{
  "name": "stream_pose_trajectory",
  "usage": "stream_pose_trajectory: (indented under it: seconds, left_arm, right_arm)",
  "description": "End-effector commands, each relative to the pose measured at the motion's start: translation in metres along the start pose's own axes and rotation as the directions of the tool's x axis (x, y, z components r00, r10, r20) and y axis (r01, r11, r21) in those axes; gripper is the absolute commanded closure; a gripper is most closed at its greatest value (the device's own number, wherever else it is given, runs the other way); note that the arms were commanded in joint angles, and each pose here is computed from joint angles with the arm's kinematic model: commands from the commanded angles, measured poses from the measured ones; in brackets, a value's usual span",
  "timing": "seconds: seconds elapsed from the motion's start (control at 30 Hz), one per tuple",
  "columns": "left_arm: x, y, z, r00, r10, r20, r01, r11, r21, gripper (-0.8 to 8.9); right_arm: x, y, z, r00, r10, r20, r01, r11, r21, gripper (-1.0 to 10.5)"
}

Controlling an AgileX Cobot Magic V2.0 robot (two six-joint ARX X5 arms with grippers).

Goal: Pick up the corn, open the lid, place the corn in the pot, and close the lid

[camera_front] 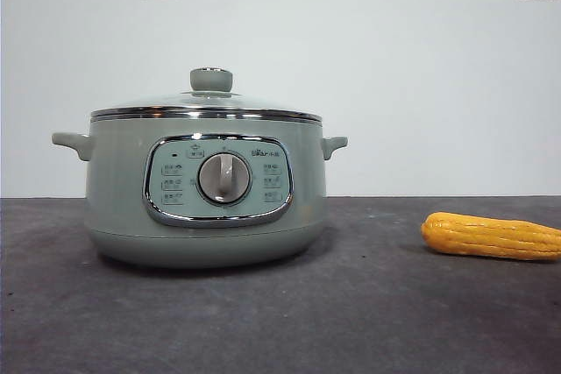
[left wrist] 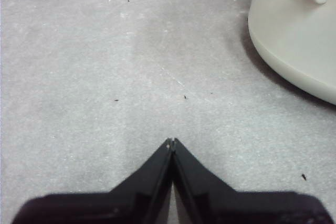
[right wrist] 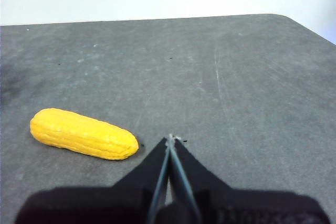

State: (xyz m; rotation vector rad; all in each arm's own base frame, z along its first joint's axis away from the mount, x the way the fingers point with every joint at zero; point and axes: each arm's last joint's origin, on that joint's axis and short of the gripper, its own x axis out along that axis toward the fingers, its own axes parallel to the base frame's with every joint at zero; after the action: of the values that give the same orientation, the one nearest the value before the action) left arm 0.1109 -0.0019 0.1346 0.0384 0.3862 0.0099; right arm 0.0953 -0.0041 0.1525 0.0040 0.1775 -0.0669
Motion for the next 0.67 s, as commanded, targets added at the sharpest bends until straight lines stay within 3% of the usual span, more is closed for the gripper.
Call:
stream_pose_trajectory:
  seconds: [0.03,0.47,0.67]
  left_arm:
    - [0.0008,0.0003,-0.0024,1.0,0.005,-0.002,-0.005,1.0,-0.007,8.17]
    - [0.0008,0.0003,-0.0025,1.0,0.005,-0.002,-0.005,1.0,-0.008,8.17]
    - [0.0008,0.0003,-0.0016,1.0,0.005,0.007,-0.005,1.0,-0.008,8.17]
  right_arm:
    - [0.0008,0.0001,-0.0024,1.0,0.0,-0.002,0.0,1.0,0.011,9.5]
    - [0.0008,0.0002,-0.0025,1.0,0.004,-0.003,-0.004,0.999,0.032,9.5]
    - [0.0008,0.0003,-0.0025,1.0,0.008,-0.003,-0.007,0.987,0.157,9.5]
